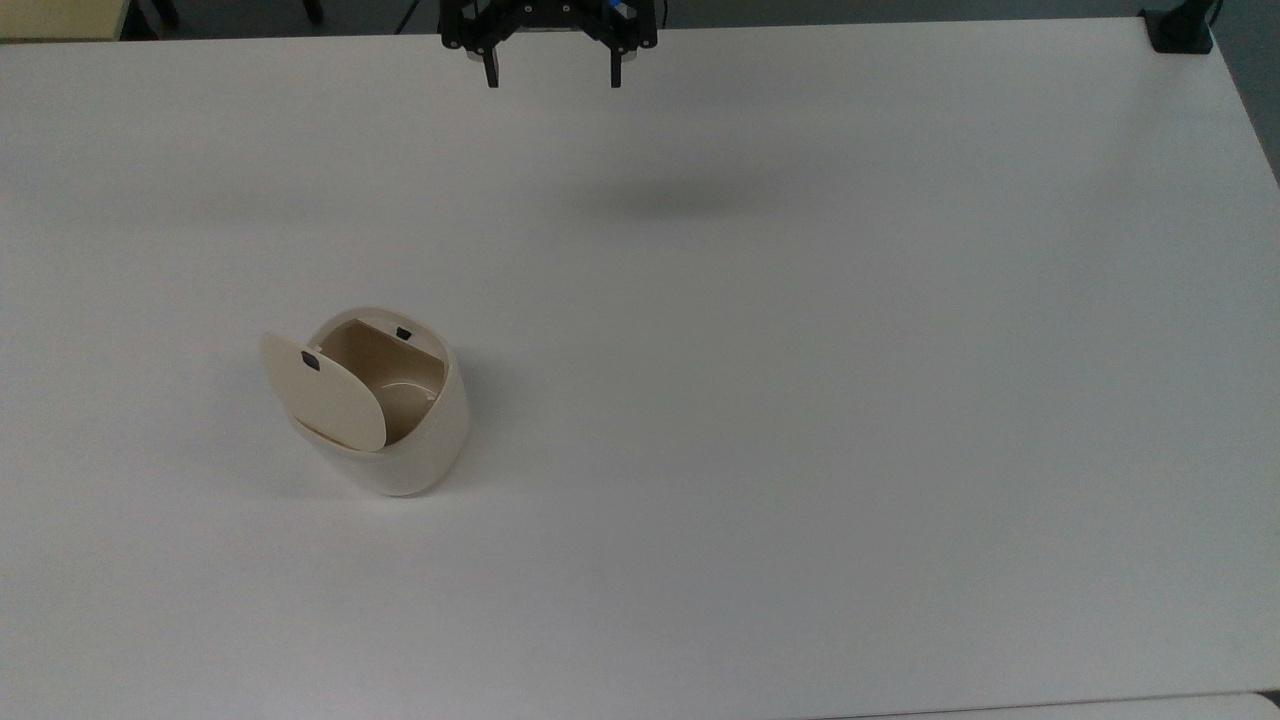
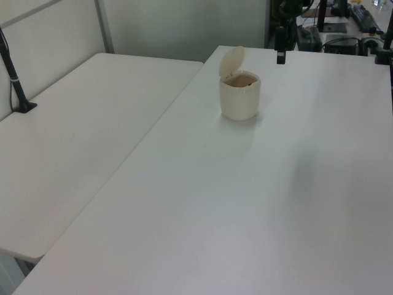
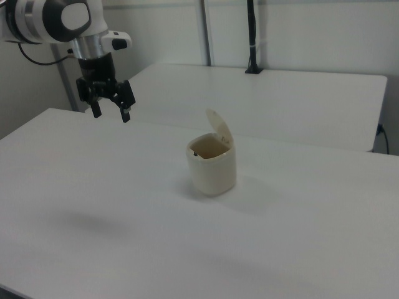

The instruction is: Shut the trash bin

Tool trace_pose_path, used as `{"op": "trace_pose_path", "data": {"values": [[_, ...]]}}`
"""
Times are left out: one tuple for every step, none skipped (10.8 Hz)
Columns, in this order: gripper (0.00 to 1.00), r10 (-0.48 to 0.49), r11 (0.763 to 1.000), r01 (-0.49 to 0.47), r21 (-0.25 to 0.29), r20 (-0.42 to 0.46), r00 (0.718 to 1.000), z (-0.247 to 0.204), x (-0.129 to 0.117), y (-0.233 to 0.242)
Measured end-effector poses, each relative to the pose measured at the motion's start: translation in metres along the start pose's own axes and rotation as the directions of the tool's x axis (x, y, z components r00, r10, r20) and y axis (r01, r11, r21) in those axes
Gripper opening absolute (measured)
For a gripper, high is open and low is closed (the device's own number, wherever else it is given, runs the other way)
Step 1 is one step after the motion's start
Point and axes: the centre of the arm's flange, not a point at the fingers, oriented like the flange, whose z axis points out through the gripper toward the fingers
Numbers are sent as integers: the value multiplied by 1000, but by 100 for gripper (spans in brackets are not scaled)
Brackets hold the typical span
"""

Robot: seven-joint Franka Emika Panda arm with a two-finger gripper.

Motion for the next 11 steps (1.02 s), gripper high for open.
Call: {"op": "trace_pose_path", "data": {"values": [[100,-2,1000,2,0,0,1000,0,0,-1],[100,-2,1000,2,0,0,1000,0,0,-1],[100,-2,1000,2,0,0,1000,0,0,-1],[100,-2,1000,2,0,0,1000,0,0,-1],[100,-2,1000,2,0,0,1000,0,0,-1],[100,-2,1000,2,0,0,1000,0,0,-1],[100,-2,1000,2,0,0,1000,0,0,-1],[95,-6,1000,6,0,0,1000,0,0,-1],[90,-18,1000,18,0,0,1000,0,0,0],[81,-26,1000,26,0,0,1000,0,0,0],[63,-32,999,32,0,0,999,0,0,0]]}}
